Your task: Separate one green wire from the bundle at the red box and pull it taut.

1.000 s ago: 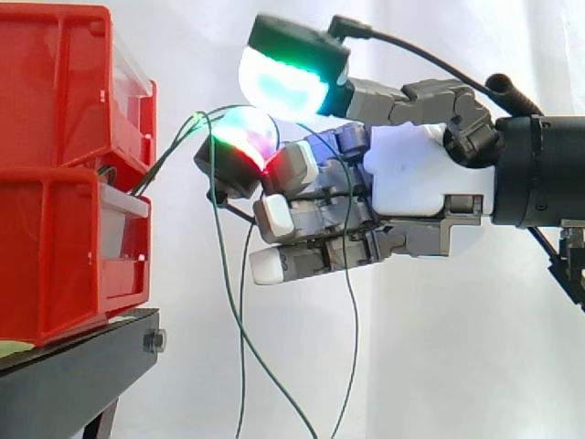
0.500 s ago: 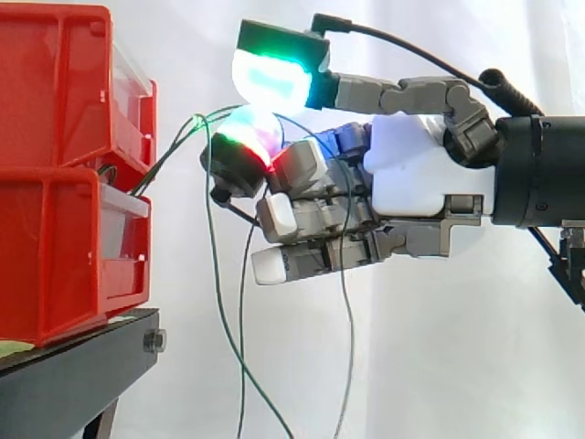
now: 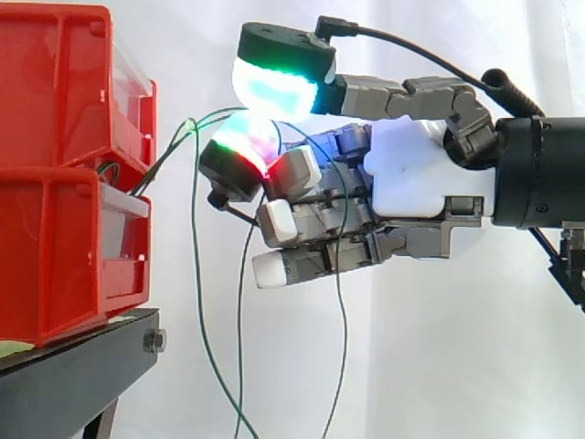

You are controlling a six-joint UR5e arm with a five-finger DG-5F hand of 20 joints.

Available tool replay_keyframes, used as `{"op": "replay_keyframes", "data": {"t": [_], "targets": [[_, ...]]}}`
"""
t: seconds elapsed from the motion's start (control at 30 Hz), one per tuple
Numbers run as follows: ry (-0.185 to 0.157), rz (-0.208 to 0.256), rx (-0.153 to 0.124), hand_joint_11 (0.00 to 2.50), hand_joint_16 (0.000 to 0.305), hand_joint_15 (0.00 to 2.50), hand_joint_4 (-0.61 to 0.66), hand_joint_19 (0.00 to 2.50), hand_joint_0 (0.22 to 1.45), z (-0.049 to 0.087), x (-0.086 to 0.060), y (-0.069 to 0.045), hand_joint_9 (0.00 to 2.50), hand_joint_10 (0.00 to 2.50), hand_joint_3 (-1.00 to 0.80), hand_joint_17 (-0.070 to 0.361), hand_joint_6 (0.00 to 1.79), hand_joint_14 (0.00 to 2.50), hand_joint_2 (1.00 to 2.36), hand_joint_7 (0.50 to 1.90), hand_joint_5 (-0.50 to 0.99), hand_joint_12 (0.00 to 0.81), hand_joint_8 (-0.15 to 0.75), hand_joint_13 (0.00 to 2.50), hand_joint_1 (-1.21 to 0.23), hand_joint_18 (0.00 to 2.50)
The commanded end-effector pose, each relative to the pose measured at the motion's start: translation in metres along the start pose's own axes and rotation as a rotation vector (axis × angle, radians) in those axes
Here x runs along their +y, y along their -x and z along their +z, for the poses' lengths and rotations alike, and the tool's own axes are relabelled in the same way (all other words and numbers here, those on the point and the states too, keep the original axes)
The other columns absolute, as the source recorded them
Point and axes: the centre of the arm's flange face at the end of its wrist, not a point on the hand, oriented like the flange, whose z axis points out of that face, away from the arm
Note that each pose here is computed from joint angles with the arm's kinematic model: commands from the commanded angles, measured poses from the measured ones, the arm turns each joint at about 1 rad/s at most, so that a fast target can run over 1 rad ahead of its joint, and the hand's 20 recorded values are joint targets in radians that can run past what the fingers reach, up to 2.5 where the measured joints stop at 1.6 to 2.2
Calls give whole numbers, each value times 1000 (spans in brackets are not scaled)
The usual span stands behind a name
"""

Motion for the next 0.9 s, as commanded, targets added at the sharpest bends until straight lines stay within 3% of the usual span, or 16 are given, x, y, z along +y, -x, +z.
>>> {"op": "replay_keyframes", "data": {"t": [0.0,0.3,0.37,0.43,0.63,0.87], "targets": [[1,-2,4,1121,54,690,258,484,627,0,1,-3,1041,15,-235,123,870,21,1019,1194,-204,436,392,988,-844,870],[-7,-4,-16,1121,54,691,265,484,618,-2,-1,-4,1058,16,-226,123,869,21,1020,1228,-196,436,392,991,-832,874],[-14,-5,-15,1123,54,680,259,483,602,-3,-2,-5,1059,15,-352,121,867,20,1011,1220,-194,438,389,991,-818,857],[-25,-9,-16,1104,55,683,264,505,554,-4,-5,-4,1082,15,-500,124,849,21,1000,1236,-181,438,403,995,-716,866],[-42,-8,-11,1072,55,688,244,536,573,-10,-15,-6,1134,16,-498,124,811,21,1000,1249,-159,432,398,1001,-506,865],[-40,-4,-12,1069,55,692,233,532,592,-9,-15,-5,1085,18,-252,124,805,20,1017,1263,-171,437,393,986,-630,844]]}}
